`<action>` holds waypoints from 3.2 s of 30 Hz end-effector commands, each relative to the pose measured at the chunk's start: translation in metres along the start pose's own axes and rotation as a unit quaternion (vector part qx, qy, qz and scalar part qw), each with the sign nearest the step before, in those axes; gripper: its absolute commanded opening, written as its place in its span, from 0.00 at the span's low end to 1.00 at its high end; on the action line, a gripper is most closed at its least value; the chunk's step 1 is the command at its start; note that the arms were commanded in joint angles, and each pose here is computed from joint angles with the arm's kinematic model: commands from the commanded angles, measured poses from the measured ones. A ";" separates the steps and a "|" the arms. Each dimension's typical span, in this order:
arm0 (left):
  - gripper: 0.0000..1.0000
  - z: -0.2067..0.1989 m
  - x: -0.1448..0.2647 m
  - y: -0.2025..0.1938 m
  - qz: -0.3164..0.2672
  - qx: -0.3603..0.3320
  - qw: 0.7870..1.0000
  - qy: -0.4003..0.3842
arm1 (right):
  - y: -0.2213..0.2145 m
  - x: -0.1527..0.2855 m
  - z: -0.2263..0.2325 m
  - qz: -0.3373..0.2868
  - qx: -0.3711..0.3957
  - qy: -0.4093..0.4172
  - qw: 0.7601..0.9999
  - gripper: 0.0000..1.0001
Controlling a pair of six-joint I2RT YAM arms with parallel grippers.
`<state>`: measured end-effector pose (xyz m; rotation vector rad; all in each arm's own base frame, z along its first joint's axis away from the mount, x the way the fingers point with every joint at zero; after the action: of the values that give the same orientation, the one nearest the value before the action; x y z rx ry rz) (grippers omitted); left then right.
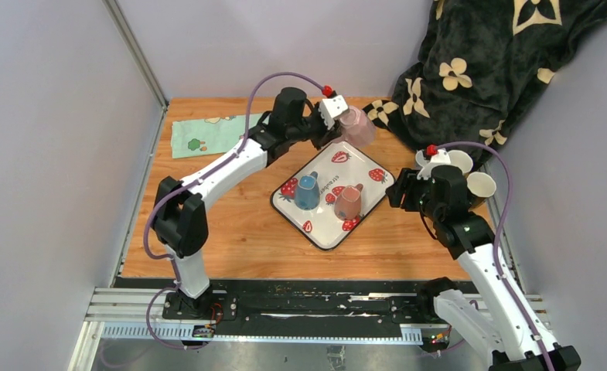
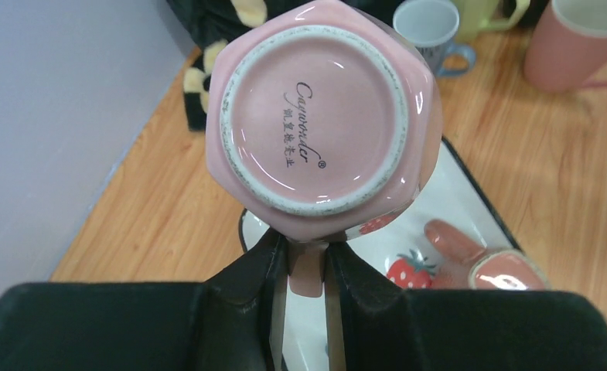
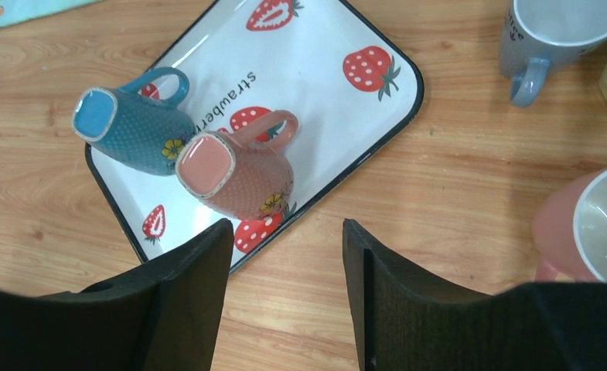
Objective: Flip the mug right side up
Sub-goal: Turn over the cup on the tray.
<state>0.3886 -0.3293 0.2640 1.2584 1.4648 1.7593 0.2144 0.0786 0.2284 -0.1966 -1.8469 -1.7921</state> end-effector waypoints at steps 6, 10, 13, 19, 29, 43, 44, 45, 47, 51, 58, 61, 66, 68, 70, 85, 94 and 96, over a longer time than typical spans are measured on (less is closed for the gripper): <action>0.00 -0.025 0.074 0.105 -0.193 0.033 0.980 0.029 | 0.022 -0.006 0.013 -0.074 -0.032 0.043 0.996 0.58; 0.00 -0.027 0.110 0.108 -0.239 0.081 0.967 0.038 | 0.034 -0.010 0.023 -0.089 -0.036 0.079 0.992 0.59; 0.00 -0.023 0.136 0.098 -0.277 0.143 0.950 0.021 | 0.042 -0.014 0.032 -0.104 -0.035 0.116 0.987 0.59; 0.11 -0.033 0.178 0.083 -0.325 0.187 0.927 0.005 | 0.050 -0.021 0.051 -0.115 -0.029 0.188 0.975 0.59; 0.00 -0.049 0.208 0.063 -0.369 0.220 0.903 0.010 | 0.074 -0.030 0.093 -0.148 0.009 0.276 0.950 0.59; 0.00 -0.079 0.244 0.061 -0.485 0.197 0.851 -0.049 | 0.111 -0.010 0.138 -0.273 0.034 0.397 0.875 0.59; 0.00 -0.080 0.247 0.061 -0.495 0.194 0.845 -0.051 | 0.113 -0.008 0.139 -0.283 0.035 0.405 0.869 0.60; 0.00 -0.080 0.248 0.060 -0.500 0.199 0.841 -0.051 | 0.116 -0.006 0.141 -0.291 0.037 0.411 0.863 0.60; 0.00 -0.081 0.249 0.059 -0.506 0.207 0.835 -0.060 | 0.120 -0.003 0.141 -0.305 0.037 0.415 0.856 0.61; 0.00 -0.085 0.252 0.063 -0.526 0.207 0.821 -0.086 | 0.127 -0.002 0.137 -0.339 0.033 0.392 0.855 0.64; 0.00 -0.094 0.252 0.070 -0.543 0.211 0.802 -0.131 | 0.135 0.013 0.146 -0.366 0.101 0.435 0.816 0.64; 0.00 -0.103 0.244 0.073 -0.542 0.215 0.795 -0.169 | 0.138 0.023 0.152 -0.384 0.131 0.464 0.787 0.63; 0.00 -0.113 0.233 0.074 -0.533 0.215 0.796 -0.192 | 0.142 0.038 0.155 -0.413 0.158 0.487 0.753 0.63; 0.00 -0.115 0.231 0.075 -0.532 0.213 0.796 -0.195 | 0.143 0.041 0.156 -0.415 0.159 0.493 0.747 0.63; 0.00 -0.116 0.230 0.076 -0.530 0.209 0.798 -0.198 | 0.143 0.042 0.157 -0.415 0.160 0.498 0.744 0.63; 0.00 -0.126 0.222 0.082 -0.506 0.191 0.808 -0.234 | 0.155 0.043 0.164 -0.420 0.145 0.524 0.727 0.59; 0.00 -0.126 0.217 0.080 -0.506 0.192 0.808 -0.231 | 0.165 0.040 0.174 -0.430 0.098 0.547 0.712 0.53; 0.00 -0.126 0.216 0.081 -0.505 0.191 0.809 -0.232 | 0.167 0.039 0.175 -0.432 0.088 0.545 0.713 0.52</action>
<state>0.2088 -0.2344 0.3779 0.8385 1.8339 0.4618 0.2207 0.2519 0.3707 1.5554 -1.1915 -1.5034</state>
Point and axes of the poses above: each gripper's point midway between its finger pads, its own x axis back along the fingers, its own z axis along the line the jaws close on, y = z × x, the point moved 5 cm from there along x, back along the fingers, and after that the axes turned 15 degrees about x, right-handed, at the moved point
